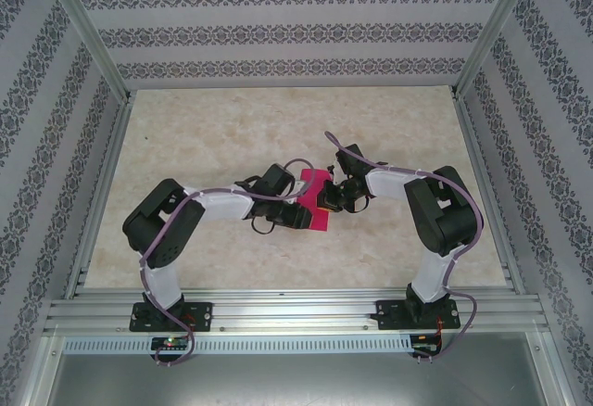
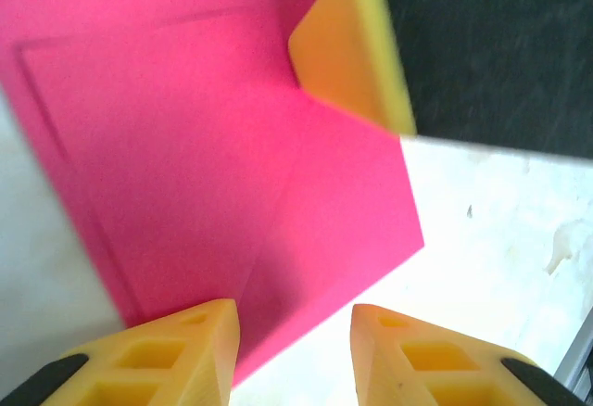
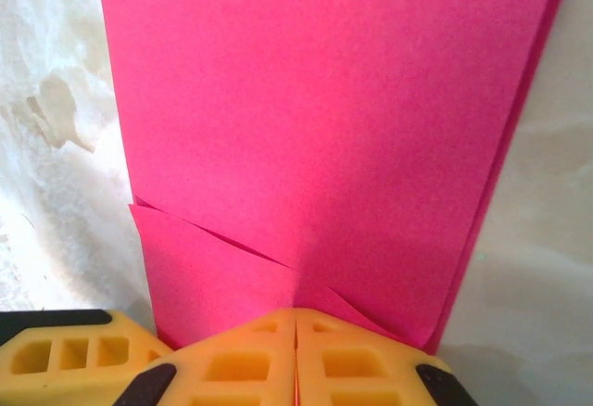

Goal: Fold a paper plane with a square sheet of paper (fold left side to right side)
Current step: Fold the triangle a second time at the center of the table, then turn over the paper at the center of the table.

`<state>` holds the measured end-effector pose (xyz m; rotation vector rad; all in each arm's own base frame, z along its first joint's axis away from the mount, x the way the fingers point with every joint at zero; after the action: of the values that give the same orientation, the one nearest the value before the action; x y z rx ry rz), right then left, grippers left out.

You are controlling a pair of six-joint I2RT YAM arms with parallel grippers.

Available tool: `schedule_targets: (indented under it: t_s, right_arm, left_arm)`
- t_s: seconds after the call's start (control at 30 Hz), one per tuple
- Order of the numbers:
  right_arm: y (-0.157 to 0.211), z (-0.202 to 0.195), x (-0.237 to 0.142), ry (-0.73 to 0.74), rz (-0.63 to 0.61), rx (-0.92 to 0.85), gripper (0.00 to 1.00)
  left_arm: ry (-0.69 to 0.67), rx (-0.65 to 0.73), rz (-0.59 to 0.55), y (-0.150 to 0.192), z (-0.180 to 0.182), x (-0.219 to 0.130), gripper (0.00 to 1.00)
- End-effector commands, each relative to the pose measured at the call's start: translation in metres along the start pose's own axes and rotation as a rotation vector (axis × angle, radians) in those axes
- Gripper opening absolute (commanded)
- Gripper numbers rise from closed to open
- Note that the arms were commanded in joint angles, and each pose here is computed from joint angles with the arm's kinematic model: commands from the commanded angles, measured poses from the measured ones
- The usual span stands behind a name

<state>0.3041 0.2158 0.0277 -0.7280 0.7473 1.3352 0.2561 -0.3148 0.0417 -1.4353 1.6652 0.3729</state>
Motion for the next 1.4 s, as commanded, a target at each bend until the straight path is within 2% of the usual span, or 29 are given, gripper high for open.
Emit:
schedule_targets:
  t_s: [0.0, 0.23, 0.47, 0.6, 0.73, 0.93, 1.07, 1.37]
  right_arm:
    - [0.005, -0.031, 0.007, 0.115, 0.024, 0.029, 0.08]
    - [0.003, -0.028, 0.006, 0.109, 0.020, 0.024, 0.08]
    - [-0.008, -0.004, -0.010, 0.031, -0.040, -0.016, 0.09]
    - [-0.022, 0.020, -0.038, -0.021, -0.139, -0.073, 0.20]
    - [-0.033, 0.024, -0.071, -0.005, -0.241, -0.106, 0.33]
    - [-0.035, 0.009, -0.105, -0.035, -0.392, -0.082, 0.49]
    - [-0.029, 0.004, -0.111, -0.079, -0.426, -0.075, 0.59]
    - [-0.022, 0.008, -0.105, -0.159, -0.402, -0.072, 0.70]
  left_arm:
    - [-0.069, -0.097, 0.093, 0.040, 0.023, -0.004, 0.39]
    - [-0.069, -0.094, 0.080, 0.043, 0.021, -0.013, 0.39]
    - [-0.014, -0.093, -0.016, 0.013, 0.009, -0.041, 0.41]
    - [0.014, -0.085, -0.111, -0.015, 0.005, -0.066, 0.50]
    - [0.038, -0.080, -0.157, -0.038, 0.005, -0.073, 0.54]
    - [0.103, -0.061, -0.151, -0.064, 0.002, -0.051, 0.56]
    - [0.161, -0.066, -0.136, -0.077, -0.001, -0.035, 0.56]
    - [0.213, -0.069, -0.095, -0.079, -0.002, -0.013, 0.37]
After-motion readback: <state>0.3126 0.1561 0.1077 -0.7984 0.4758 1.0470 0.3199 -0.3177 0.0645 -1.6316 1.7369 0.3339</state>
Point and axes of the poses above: each hand's point on the last joint's axis, 136 mm out from that joint toward the fingers, its own x axis out along the fingers, its own z axis along the line the jaws close on, y = z × x, the point moved 2 cm from there along -x, back along the fingers, and after that the axes turned 3 degrees about x, right-handed, at the moved point
